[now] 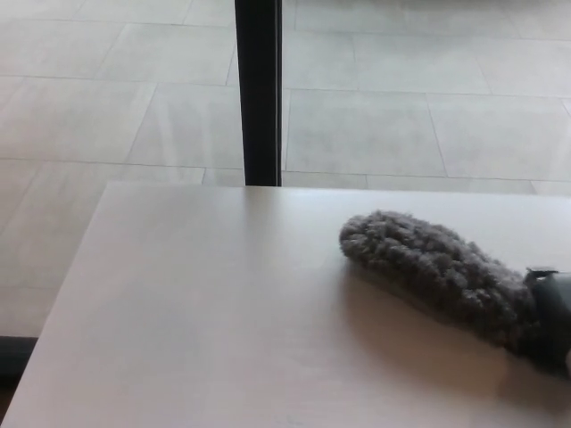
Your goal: The robot uses its right hand to pick up the duster kept in the middle of the desk and use it to wipe the desk by swiping its surface twice
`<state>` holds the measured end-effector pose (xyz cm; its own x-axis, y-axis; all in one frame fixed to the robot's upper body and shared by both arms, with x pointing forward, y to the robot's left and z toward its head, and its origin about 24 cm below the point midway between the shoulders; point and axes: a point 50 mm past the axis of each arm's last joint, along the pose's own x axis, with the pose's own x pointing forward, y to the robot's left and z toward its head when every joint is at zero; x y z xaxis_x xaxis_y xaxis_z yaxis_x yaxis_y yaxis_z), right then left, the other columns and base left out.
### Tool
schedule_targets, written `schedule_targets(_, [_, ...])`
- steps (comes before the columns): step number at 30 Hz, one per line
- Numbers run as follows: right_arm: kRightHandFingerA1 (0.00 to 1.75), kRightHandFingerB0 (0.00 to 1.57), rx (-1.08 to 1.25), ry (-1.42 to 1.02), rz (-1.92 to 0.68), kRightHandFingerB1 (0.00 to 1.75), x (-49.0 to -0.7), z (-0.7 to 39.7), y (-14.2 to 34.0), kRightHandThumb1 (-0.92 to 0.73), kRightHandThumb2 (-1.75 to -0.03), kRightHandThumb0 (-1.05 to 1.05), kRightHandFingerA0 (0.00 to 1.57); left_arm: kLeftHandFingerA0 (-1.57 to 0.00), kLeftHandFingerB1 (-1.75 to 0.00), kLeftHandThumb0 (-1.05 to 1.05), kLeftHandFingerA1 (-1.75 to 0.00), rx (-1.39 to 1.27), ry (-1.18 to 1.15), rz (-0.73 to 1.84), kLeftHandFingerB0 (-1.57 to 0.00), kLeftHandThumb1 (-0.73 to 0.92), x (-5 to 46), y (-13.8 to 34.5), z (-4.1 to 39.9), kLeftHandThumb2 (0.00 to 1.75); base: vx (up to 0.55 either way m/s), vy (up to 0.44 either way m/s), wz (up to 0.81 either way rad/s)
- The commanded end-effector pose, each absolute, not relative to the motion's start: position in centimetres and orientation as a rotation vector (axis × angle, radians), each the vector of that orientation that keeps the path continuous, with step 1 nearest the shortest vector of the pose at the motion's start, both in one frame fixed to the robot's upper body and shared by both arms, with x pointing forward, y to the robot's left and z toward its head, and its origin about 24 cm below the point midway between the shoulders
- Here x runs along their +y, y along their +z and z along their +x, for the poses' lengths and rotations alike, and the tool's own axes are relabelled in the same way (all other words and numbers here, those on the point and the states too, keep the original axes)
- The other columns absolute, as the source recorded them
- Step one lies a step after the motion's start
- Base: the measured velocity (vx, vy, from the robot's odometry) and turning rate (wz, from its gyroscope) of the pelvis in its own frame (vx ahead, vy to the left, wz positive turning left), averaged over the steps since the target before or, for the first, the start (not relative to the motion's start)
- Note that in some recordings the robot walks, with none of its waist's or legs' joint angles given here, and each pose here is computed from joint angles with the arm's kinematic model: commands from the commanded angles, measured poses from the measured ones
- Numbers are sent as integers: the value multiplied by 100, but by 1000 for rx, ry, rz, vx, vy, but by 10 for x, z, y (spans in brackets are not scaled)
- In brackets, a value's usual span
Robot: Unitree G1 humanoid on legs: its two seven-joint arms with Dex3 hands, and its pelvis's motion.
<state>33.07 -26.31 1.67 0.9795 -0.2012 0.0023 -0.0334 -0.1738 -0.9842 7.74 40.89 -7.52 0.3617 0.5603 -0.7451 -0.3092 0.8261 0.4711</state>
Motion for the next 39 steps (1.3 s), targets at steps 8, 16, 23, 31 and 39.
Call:
schedule_targets(8, [164,74,778,-348,-1627,62,-336,255,-29,-60,-59,-48,60,-66,-52,-49,-64,1047,600,228,-57,73,412,-74,70,62,0,0,0])
schedule_targets(16, [158,75,768,-262,-1632,55,-327,259,-33,-59,-61,-50,63,-66,-51,-50,-66,1069,590,275,-58,73,413,-73,73,61,0,0,0])
schedule_targets(23, [159,66,761,-230,-1617,63,-316,267,-33,-63,-60,-43,62,-68,-51,-50,-63,1066,568,285,-58,74,414,-72,72,62,0,0,0])
schedule_targets(31, [69,44,570,-187,-1088,41,-309,293,-13,-67,-59,-38,35,-68,-52,-50,-63,1060,574,284,-58,73,415,-71,70,62,0,0,0])
schedule_targets(39, [0,0,424,-15,-1151,0,-312,324,50,-76,-63,-105,0,-68,-51,-50,-67,1061,568,301,-58,74,418,-68,71,62,0,0,0])
